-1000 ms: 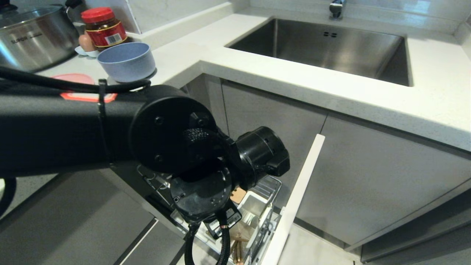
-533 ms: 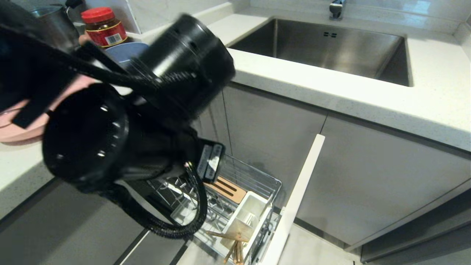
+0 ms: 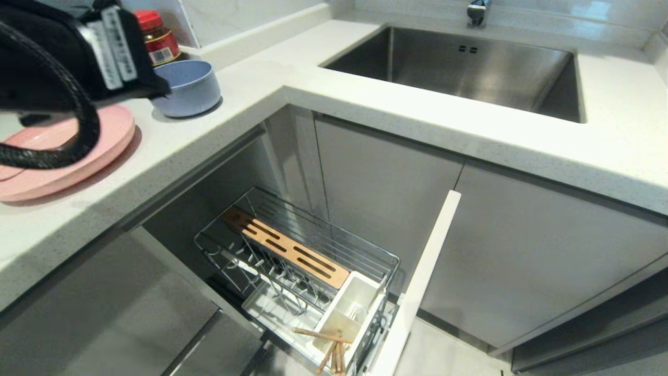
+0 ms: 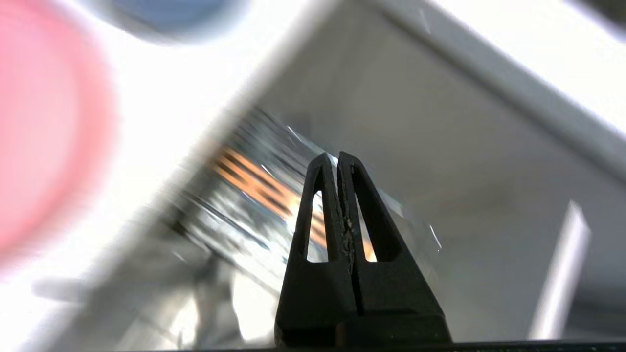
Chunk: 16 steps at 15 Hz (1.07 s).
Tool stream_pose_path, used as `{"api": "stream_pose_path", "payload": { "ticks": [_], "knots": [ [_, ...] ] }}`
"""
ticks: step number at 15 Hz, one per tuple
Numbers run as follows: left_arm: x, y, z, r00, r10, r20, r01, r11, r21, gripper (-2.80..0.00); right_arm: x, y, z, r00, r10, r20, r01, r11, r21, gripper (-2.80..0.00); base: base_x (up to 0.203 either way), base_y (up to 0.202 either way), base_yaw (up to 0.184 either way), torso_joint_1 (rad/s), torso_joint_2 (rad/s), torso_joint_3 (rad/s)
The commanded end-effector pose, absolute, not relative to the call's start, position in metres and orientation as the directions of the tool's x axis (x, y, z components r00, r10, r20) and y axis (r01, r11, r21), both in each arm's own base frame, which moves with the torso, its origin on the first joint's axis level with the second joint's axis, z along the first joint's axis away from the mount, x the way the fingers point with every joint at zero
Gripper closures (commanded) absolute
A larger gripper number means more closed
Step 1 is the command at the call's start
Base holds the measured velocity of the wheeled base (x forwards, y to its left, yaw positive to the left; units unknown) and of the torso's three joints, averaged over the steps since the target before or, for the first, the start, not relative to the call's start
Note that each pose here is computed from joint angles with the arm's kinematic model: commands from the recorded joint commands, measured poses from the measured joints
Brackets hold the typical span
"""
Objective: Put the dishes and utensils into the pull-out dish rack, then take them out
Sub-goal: Pick up the fork and place it in the cupboard
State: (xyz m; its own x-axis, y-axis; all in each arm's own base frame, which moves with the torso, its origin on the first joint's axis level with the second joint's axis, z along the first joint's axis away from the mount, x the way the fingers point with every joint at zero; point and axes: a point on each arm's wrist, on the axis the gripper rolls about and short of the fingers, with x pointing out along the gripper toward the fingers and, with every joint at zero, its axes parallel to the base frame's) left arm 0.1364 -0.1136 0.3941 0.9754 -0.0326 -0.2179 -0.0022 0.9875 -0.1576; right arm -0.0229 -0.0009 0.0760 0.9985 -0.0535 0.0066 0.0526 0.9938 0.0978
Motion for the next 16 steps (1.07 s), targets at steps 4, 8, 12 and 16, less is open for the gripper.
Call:
{"api": "stream_pose_path", "payload": {
  "ticks": [4,8,12,16],
  "knots": [
    [0.094,-0.017,0.415,0.966,0.254,-0.056,-0.259,0.954,-0.148,0.00,-0.023,-0.001,0.076,0.999,-0.054,0.009,0.053,0.994,0.098,0.00,0.000,0.000,0.000,0.000,0.00,0.000],
    [0.071,0.005,0.393,0.944,0.321,-0.079,-0.317,0.947,0.060,0.00,-0.023,-0.001,0.076,0.999,-0.054,0.009,0.053,0.994,0.098,0.00,0.000,0.000,0.000,0.000,0.00,0.000],
    [0.076,0.024,0.384,0.895,0.427,-0.128,-0.404,0.899,0.168,0.00,-0.023,-0.001,0.076,0.999,-0.054,0.009,0.053,0.994,0.098,0.00,0.000,0.000,0.000,0.000,0.00,0.000],
    [0.075,0.044,0.380,0.892,0.427,-0.151,-0.389,0.893,0.225,0.00,-0.023,-0.001,0.076,0.999,-0.054,0.010,0.052,0.994,0.098,0.00,0.000,0.000,0.000,0.000,0.00,0.000]
  ]
}}
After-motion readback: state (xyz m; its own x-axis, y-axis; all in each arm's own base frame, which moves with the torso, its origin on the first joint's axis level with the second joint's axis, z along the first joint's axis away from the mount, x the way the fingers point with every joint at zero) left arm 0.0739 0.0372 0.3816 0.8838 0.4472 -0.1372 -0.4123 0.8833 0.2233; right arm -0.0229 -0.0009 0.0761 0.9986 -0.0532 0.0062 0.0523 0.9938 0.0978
